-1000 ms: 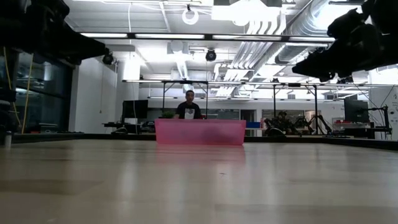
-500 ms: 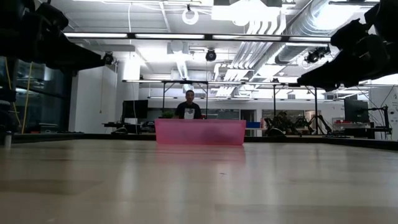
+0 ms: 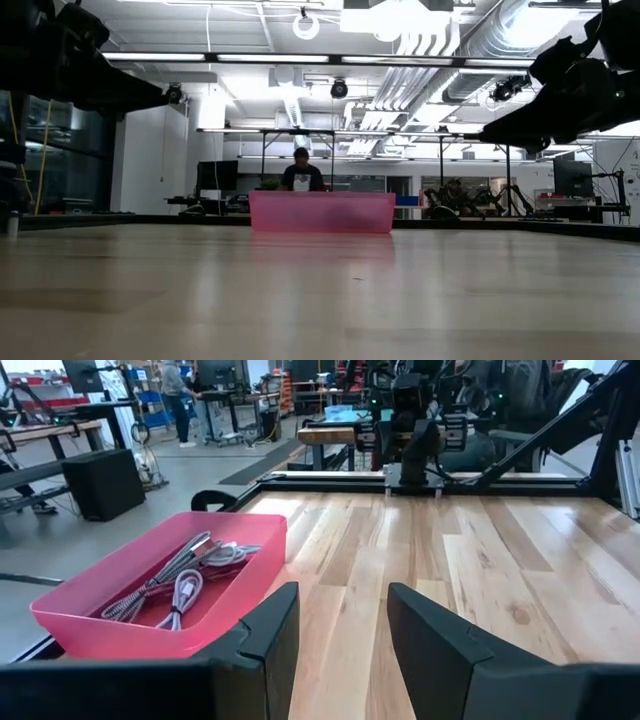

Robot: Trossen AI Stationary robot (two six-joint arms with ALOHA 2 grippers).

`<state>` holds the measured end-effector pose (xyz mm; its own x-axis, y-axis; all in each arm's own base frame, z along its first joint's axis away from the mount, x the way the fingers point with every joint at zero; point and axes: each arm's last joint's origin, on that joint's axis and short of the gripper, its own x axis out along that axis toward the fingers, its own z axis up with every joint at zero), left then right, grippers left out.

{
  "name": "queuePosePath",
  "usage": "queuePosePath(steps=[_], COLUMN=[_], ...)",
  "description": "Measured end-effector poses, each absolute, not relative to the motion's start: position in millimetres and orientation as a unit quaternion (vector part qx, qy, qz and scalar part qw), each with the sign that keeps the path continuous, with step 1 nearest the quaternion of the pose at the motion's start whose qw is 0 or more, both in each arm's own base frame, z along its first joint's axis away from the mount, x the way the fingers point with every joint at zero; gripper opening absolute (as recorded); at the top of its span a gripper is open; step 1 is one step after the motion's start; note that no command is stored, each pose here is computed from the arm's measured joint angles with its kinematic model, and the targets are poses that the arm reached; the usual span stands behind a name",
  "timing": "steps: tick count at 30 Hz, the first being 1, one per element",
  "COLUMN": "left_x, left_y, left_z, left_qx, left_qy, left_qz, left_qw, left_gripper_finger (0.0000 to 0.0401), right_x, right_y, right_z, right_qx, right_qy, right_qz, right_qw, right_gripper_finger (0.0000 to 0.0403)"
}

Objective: Pick and place USB-C Cables
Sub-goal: Return to Home Position

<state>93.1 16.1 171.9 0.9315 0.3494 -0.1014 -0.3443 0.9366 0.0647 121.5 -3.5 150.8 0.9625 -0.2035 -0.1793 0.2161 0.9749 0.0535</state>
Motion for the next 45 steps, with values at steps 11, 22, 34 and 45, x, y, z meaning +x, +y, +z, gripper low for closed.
queuePosePath(steps=[11,22,34,45], left_x=[93.1,93.1,93.1,93.1], left_y=[16.2,16.2,16.2,16.2], left_z=[171.9,171.9,171.9,171.9], left_qx=[0.023,0.023,0.023,0.023], left_qy=[0.056,0.055,0.055,0.056], left_qz=[0.178,0.178,0.178,0.178], left_qw=[0.982,0.982,0.982,0.982], left_gripper_finger=[0.0133,0.0133,0.0133,0.0133], right_x=[121.4,121.4,121.4,121.4], right_y=[-3.4,-3.4,-3.4,-3.4], right_z=[150.3,150.3,150.2,150.1], right_qx=[0.036,0.032,0.032,0.032], right_qy=[0.088,0.089,0.089,0.089], right_qz=[-0.105,-0.104,-0.104,-0.104], right_qw=[0.990,0.990,0.990,0.990], right_gripper_finger=[0.0128,0.0128,0.0128,0.0128])
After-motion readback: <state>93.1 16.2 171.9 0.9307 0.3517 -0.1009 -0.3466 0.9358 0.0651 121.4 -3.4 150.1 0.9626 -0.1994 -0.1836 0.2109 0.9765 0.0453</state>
